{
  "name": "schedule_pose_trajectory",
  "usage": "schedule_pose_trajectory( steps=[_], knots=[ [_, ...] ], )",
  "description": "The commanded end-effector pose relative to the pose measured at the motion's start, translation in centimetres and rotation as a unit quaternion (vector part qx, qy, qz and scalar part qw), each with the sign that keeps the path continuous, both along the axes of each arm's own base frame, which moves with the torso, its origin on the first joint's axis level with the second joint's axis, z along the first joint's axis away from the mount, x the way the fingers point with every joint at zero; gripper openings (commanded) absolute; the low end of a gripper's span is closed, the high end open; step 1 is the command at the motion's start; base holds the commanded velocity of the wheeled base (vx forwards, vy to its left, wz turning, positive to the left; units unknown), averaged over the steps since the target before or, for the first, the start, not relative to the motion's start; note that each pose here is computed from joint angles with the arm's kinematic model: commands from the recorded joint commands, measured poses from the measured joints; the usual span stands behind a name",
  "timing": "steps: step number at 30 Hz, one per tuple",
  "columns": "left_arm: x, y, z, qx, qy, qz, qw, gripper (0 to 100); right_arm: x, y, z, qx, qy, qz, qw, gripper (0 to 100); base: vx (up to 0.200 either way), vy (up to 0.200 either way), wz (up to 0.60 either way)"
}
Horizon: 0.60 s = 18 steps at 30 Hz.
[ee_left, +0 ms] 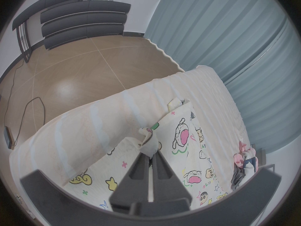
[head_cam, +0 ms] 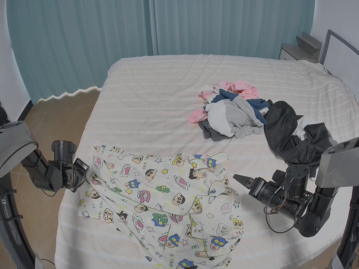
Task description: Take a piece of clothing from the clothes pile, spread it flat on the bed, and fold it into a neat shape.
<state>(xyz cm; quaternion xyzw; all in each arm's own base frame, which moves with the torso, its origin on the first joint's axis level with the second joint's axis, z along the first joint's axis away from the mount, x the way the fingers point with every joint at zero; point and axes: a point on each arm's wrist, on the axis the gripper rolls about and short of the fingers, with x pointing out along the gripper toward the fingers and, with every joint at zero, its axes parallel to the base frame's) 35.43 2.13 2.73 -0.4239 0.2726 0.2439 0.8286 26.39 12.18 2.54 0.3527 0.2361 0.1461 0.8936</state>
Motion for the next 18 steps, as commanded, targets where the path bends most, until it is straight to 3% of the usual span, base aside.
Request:
schedule_pose_trajectory(
  steps=[1,10,11,18],
  knots=[
    [0.1,0.0,0.0,0.003,-0.001,-0.003,1.0000,0,0.0,0.0,0.0,0.000,0.000,0.000,1.0000,100,0.000,0.000,0.00],
    [0.2,0.0,-0.3,0.010,0.003,-0.009,0.9999,0,0.1,-0.1,0.0,0.000,0.000,-0.003,1.0000,100,0.000,0.000,0.00],
    [0.2,0.0,-0.3,0.010,0.003,-0.009,0.9999,100,0.1,-0.1,0.0,0.000,-0.001,-0.003,1.0000,100,0.000,0.000,0.00],
    [0.0,0.2,0.2,0.000,-0.003,-0.006,1.0000,100,1.5,0.3,0.8,0.007,-0.030,-0.004,0.9995,100,0.000,0.000,0.00]
  ],
)
